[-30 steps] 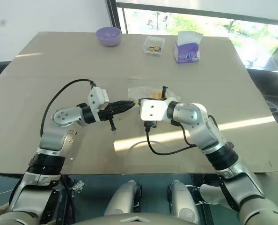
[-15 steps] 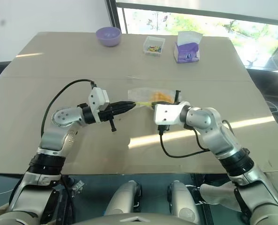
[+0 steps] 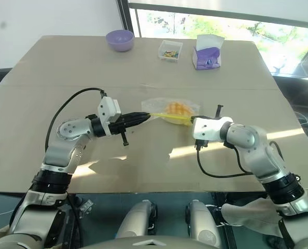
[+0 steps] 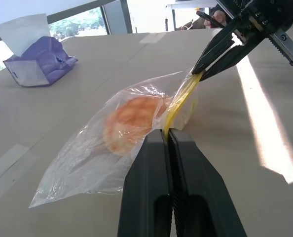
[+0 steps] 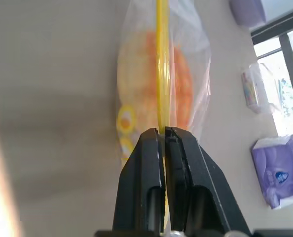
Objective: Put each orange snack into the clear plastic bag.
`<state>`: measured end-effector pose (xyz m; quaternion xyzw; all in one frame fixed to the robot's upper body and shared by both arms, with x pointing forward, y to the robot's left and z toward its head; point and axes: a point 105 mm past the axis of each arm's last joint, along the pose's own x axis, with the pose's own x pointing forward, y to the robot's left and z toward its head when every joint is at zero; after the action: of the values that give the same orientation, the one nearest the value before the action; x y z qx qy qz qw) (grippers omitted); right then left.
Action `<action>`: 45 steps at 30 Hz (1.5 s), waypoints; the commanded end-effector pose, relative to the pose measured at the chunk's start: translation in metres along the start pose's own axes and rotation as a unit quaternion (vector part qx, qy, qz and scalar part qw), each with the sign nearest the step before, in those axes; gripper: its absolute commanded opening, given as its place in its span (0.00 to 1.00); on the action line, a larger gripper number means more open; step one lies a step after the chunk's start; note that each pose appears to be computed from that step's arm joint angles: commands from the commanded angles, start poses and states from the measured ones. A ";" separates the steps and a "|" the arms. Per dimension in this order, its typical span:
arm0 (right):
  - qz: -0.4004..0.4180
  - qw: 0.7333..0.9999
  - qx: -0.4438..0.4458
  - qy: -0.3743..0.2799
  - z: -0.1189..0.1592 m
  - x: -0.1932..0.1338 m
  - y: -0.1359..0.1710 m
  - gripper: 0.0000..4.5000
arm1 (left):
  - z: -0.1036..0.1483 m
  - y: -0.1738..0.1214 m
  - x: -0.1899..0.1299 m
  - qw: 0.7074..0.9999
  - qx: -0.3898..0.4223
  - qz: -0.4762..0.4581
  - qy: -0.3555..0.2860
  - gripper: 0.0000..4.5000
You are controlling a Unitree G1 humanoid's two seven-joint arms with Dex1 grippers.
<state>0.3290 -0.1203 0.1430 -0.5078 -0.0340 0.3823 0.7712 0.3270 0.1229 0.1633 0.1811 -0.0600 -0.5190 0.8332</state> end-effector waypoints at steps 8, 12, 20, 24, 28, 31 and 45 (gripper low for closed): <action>-0.045 0.996 0.016 0.081 -0.038 -0.029 -0.022 0.00 | 0.012 0.014 -0.014 0.999 0.020 0.032 -0.008 0.00; -0.048 0.995 0.017 0.083 -0.037 -0.032 -0.023 0.00 | 0.012 0.014 -0.014 0.999 0.019 0.033 -0.007 0.00; -0.058 0.996 0.057 0.022 -0.013 -0.039 -0.032 0.00 | 0.019 0.016 -0.016 0.999 0.011 0.034 -0.018 0.00; -0.041 0.992 0.104 -0.065 0.024 -0.054 -0.046 0.00 | 0.039 0.014 -0.027 0.999 -0.030 -0.006 -0.041 0.00; -0.041 0.988 0.106 -0.107 0.045 -0.068 -0.068 0.00 | 0.063 0.018 -0.038 0.995 -0.067 -0.035 -0.064 0.00; -0.085 0.990 0.086 -0.079 0.035 -0.065 -0.096 0.00 | 0.066 0.040 -0.036 0.996 -0.053 0.011 -0.067 0.00; -0.123 0.988 0.061 -0.073 0.017 -0.024 -0.073 0.00 | 0.035 0.057 -0.023 0.989 0.096 0.111 -0.027 0.00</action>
<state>0.3511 -0.1321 0.2159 -0.4266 -0.1210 0.3293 0.8336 0.3627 0.1450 0.2206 0.2128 -0.1475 -0.4275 0.8662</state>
